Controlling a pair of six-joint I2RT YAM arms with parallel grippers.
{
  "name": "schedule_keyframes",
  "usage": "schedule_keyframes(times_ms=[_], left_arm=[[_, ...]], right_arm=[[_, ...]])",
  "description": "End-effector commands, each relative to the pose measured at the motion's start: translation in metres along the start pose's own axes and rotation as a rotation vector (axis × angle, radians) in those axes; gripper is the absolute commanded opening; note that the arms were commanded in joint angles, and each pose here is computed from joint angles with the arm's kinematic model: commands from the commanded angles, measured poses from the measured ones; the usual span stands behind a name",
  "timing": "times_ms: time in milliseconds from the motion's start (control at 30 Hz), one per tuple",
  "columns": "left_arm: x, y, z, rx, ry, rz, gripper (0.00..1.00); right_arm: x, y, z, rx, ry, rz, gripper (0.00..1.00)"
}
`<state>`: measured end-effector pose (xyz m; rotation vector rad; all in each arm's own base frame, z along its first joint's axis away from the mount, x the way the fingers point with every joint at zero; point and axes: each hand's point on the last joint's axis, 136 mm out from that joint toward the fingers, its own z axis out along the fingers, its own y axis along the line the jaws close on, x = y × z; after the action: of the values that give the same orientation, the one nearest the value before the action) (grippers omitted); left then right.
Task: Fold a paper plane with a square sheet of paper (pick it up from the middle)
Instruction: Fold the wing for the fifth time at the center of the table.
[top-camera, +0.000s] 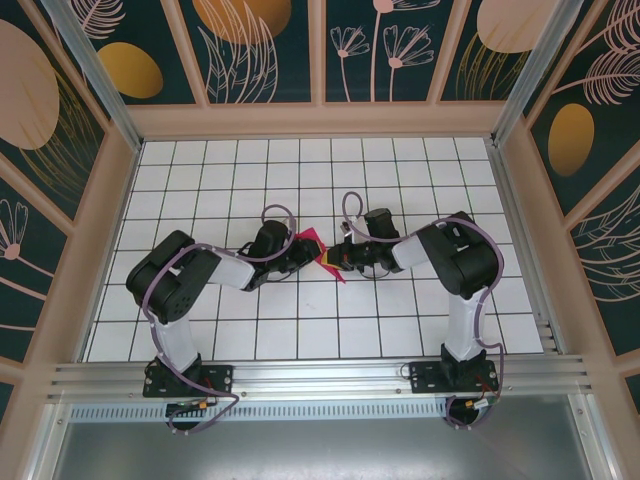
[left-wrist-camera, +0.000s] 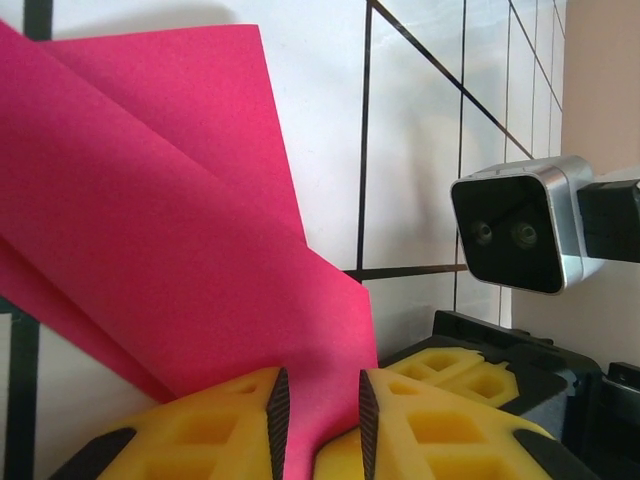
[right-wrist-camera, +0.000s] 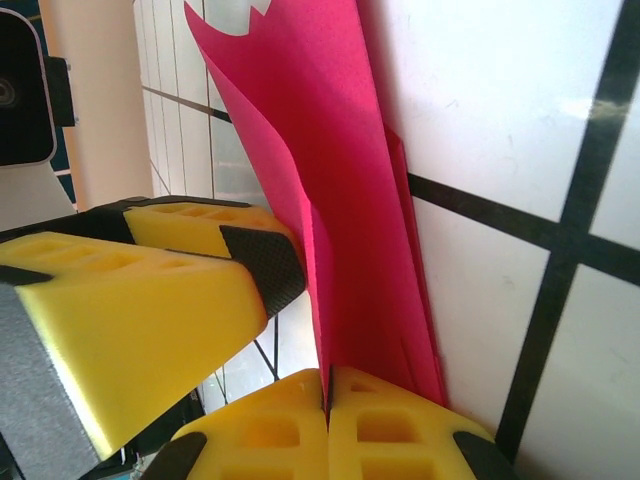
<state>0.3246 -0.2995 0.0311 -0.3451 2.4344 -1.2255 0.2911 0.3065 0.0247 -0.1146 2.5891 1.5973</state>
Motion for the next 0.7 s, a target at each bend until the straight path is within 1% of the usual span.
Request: schedule_keyframes(times_ms=[0, 133, 233, 400, 667], left_arm=[[-0.002, 0.01, 0.003, -0.05, -0.013, 0.002, 0.28], [-0.002, 0.016, 0.004, -0.08, -0.019, -0.016, 0.27], [-0.001, 0.02, 0.005, -0.097, -0.017, -0.033, 0.27], [-0.001, 0.026, 0.009, -0.123, -0.01, -0.056, 0.25], [0.002, 0.037, 0.011, -0.174, 0.002, -0.08, 0.23]], right_arm=[[0.006, -0.02, 0.002, 0.059, 0.022, 0.021, 0.02], [0.004, -0.008, -0.003, 0.035, 0.021, -0.035, 0.12], [0.002, 0.003, -0.006, 0.017, 0.019, -0.077, 0.18], [0.001, 0.008, -0.011, 0.034, 0.02, -0.111, 0.21], [0.003, 0.003, -0.02, 0.118, 0.004, -0.178, 0.27]])
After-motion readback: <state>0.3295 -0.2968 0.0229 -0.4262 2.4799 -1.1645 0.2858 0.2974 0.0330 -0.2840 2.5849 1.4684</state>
